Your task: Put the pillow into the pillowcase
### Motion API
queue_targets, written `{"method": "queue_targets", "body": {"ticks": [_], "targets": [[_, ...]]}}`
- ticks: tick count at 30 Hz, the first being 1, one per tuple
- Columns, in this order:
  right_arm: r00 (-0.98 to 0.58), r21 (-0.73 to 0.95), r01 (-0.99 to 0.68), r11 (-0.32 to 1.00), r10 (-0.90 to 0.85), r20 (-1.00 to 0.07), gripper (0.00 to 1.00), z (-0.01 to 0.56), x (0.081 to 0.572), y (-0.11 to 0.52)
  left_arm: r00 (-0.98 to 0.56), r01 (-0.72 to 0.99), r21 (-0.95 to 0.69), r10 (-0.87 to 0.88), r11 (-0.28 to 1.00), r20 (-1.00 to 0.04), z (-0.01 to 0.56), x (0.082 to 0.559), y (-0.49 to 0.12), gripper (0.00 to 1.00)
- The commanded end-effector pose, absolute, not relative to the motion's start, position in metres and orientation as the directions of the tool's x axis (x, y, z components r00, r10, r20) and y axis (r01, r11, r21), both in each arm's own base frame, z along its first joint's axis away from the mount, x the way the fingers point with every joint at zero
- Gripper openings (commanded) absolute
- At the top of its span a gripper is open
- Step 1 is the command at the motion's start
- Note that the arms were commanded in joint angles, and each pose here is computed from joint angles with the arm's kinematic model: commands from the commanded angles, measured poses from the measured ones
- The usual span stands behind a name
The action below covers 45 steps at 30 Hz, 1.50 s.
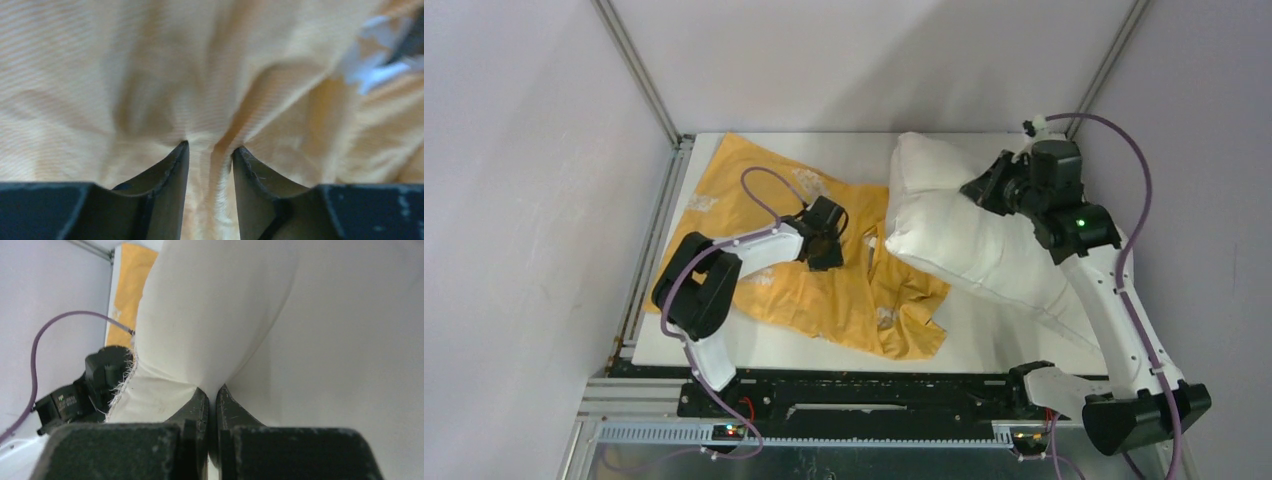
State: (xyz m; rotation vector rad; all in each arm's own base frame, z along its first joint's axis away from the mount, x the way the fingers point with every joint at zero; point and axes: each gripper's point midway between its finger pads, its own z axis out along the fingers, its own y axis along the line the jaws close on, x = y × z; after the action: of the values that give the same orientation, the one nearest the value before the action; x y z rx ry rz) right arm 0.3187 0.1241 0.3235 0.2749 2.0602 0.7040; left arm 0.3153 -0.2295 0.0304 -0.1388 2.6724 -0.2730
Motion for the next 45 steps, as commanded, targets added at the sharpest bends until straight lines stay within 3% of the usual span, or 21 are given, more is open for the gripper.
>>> {"method": "queue_targets", "body": {"ticks": [1,10,14,15,21,26,34,45], "targets": [[-0.505,0.545,-0.148,0.825,0.411,-0.759,0.00,0.334,0.330,0.140,-0.893,-0.214,-0.224,-0.283,0.951,-0.351,0.001,0.316,-0.195,0.39],[-0.526,0.537,-0.102,0.837,0.413,-0.743,0.00,0.312,0.329,0.126,-0.811,-0.466,-0.128,-0.480,0.876,-0.334,-0.023,0.315,-0.087,0.36],[-0.506,0.548,-0.079,0.833,0.440,-0.742,0.00,0.316,0.331,0.108,-0.782,-0.500,-0.143,-0.517,0.854,-0.349,-0.014,0.317,-0.074,0.36],[-0.502,0.552,-0.076,0.830,0.447,-0.741,0.00,0.318,0.331,0.104,-0.787,-0.482,-0.157,-0.504,0.862,-0.355,-0.009,0.319,-0.078,0.36],[-0.463,0.568,-0.086,0.818,0.472,-0.750,0.00,0.333,0.324,0.093,-0.803,-0.255,-0.123,-0.281,0.959,-0.526,0.070,0.327,-0.124,0.63],[-0.426,0.577,-0.083,0.812,0.495,-0.757,0.00,0.347,0.320,0.083,-0.771,-0.084,-0.083,-0.118,0.993,-0.625,0.125,0.306,-0.161,0.71],[-0.397,0.578,-0.081,0.812,0.506,-0.766,0.00,0.361,0.322,0.074,-0.797,0.244,-0.087,0.148,0.966,-0.586,0.129,0.237,-0.243,0.68],[-0.373,0.584,-0.028,0.811,0.534,-0.759,0.00,0.361,0.328,0.051,-0.813,0.429,-0.117,0.327,0.896,-0.481,0.083,0.179,-0.316,0.62]]}}
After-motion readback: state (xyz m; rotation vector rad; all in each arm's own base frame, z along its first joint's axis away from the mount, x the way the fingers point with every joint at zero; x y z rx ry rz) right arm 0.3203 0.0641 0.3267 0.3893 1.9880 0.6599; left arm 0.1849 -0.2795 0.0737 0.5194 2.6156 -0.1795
